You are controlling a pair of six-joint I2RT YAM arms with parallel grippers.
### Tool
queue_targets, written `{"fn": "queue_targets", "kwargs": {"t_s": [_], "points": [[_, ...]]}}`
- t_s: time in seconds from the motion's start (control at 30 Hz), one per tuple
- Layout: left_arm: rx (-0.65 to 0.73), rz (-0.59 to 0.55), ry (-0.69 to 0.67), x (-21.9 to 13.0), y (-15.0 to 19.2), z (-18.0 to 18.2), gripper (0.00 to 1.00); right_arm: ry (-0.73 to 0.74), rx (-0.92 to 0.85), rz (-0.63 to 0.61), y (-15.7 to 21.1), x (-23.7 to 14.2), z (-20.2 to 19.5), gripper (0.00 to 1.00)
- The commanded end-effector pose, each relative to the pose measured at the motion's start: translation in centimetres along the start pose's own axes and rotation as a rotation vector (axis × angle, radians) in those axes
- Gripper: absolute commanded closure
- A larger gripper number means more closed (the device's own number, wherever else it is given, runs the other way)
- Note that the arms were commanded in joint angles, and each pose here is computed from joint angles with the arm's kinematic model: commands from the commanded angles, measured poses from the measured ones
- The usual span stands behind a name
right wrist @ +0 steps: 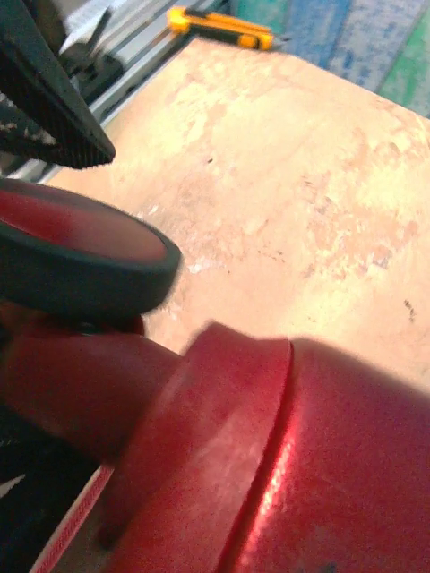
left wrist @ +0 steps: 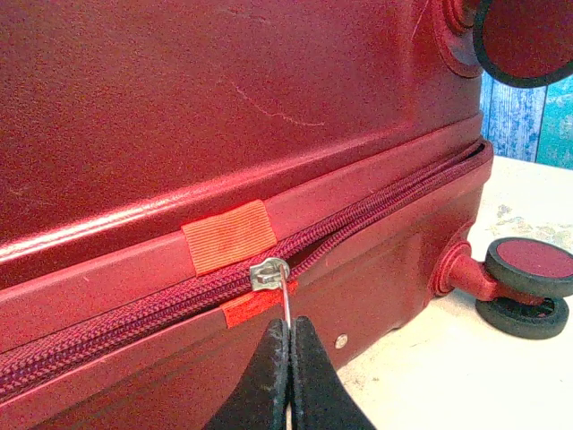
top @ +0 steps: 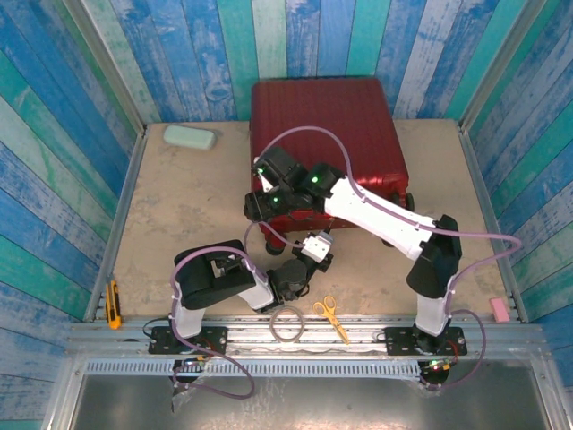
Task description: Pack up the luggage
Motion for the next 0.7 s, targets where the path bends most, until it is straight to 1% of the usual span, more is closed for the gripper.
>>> {"fn": "queue_targets", "kwargs": {"t_s": [0.0, 0.1, 0.17, 0.23, 0.33, 0.37, 0.47, 0.57, 0.67], "points": [[0.038, 0.092, 0.199, -1.8, 2.8, -3.7, 1.0, 0.124, -0.215, -0.138, -1.5, -6.8, -1.0, 0.19], [0.047, 0.095, 0.195, -1.8, 3.1, -3.6, 1.0, 0.275, -0.185, -0.152, 0.4, -11.3, -4.0, 0.15], [0.045, 0.094, 0.2, -1.7, 3.1, -3.7, 1.0, 0.352, -0.133, -0.162, 2.3, -13.9, -7.0, 0.14], [0.047, 0.096, 0.211, -1.6, 3.1, -3.9, 1.0, 0.396, -0.045, -0.152, 4.6, -15.7, -10.4, 0.14], [0.05, 0.106, 0.22, -1.5, 2.9, -4.2, 1.0, 0.485, 0.097, -0.1, 9.0, -17.4, -15.6, 0.12], [0.052, 0.106, 0.217, -1.4, 2.8, -4.2, 1.0, 0.516, 0.136, -0.073, 10.6, -17.8, -17.0, 0.11], [0.041, 0.112, 0.218, -1.4, 2.6, -4.3, 1.0, 0.555, 0.204, -0.002, 13.7, -17.8, -19.3, 0.1], [0.025, 0.125, 0.212, -1.4, 2.8, -4.2, 1.0, 0.524, 0.216, 0.039, 14.9, -16.7, -19.7, 0.1], [0.027, 0.124, 0.21, -1.4, 2.7, -4.2, 1.0, 0.514, 0.219, 0.091, 15.1, -15.3, -20.2, 0.1]]}}
Point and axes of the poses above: each hand's point on the last joint's axis, 136 mm out from that joint toward the fingers, its own x axis out along the fingers, its own z axis along the line the jaws close on, y = z × x, the point moved 5 cm from there along -x, back along the fingers, and after that the axes turned 14 degrees about -x, right-handed, at the moved point
